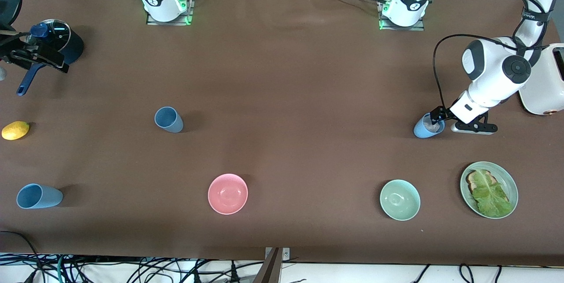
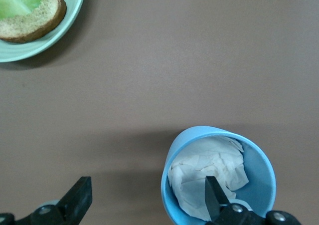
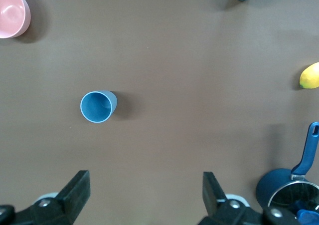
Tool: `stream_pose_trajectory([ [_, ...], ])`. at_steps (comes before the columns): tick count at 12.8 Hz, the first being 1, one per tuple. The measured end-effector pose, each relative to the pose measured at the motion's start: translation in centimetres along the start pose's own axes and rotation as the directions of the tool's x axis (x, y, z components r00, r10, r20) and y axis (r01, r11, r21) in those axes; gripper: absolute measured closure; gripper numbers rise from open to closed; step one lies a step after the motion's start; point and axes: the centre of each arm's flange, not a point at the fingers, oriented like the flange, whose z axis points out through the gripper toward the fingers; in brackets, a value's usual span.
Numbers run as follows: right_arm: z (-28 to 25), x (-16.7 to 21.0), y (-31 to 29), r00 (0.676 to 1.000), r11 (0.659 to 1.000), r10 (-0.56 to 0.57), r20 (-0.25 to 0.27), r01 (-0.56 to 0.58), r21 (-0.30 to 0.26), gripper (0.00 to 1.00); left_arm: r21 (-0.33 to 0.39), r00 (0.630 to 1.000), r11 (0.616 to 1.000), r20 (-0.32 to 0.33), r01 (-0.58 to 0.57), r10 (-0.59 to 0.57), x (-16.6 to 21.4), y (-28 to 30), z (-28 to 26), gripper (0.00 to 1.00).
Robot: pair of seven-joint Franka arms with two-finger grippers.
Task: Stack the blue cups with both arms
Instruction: 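Close the left gripper on the rim of the blue cup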
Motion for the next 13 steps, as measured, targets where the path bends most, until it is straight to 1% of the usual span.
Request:
stream_pose_trajectory([
  [2, 0.00, 0.00, 0.00, 1.000, 1.000, 0.000, 0.000, 0.000, 0.000, 0.00, 0.000, 1.000, 1.000, -0.003, -0.001, 0.001, 0.02, 0.08, 0.21, 0.05],
  [4, 0.09, -0.11, 0.00, 1.000, 1.000, 0.000, 0.011, 0.000, 0.000, 0.00, 0.000, 1.000, 1.000, -0.002, -0.001, 0.001, 0.01, 0.08, 0.41, 0.29],
  [5, 0.17, -0.21, 0.00, 1.000, 1.000, 0.000, 0.020, 0.000, -0.001, 0.00, 0.000, 1.000, 1.000, -0.002, -0.001, 0.001, 0.01, 0.08, 0.47, 0.39],
  [9, 0.22, -0.27, -0.01, 1.000, 1.000, 0.000, 0.025, 0.000, -0.001, 0.00, 0.000, 1.000, 1.000, -0.005, -0.001, 0.001, 0.04, 0.07, 0.51, 0.86],
  [10, 0.22, -0.28, -0.02, 1.000, 1.000, 0.000, 0.026, 0.000, -0.001, 0.00, 0.000, 1.000, 1.000, -0.014, -0.001, 0.001, 0.19, 0.11, 0.18, 0.94],
  [13, 0.22, -0.28, -0.04, 1.000, 1.000, -0.001, 0.026, 0.001, -0.001, 0.00, 0.001, 1.000, 1.000, -0.015, 0.002, -0.002, 0.18, -0.02, 0.10, 0.94],
])
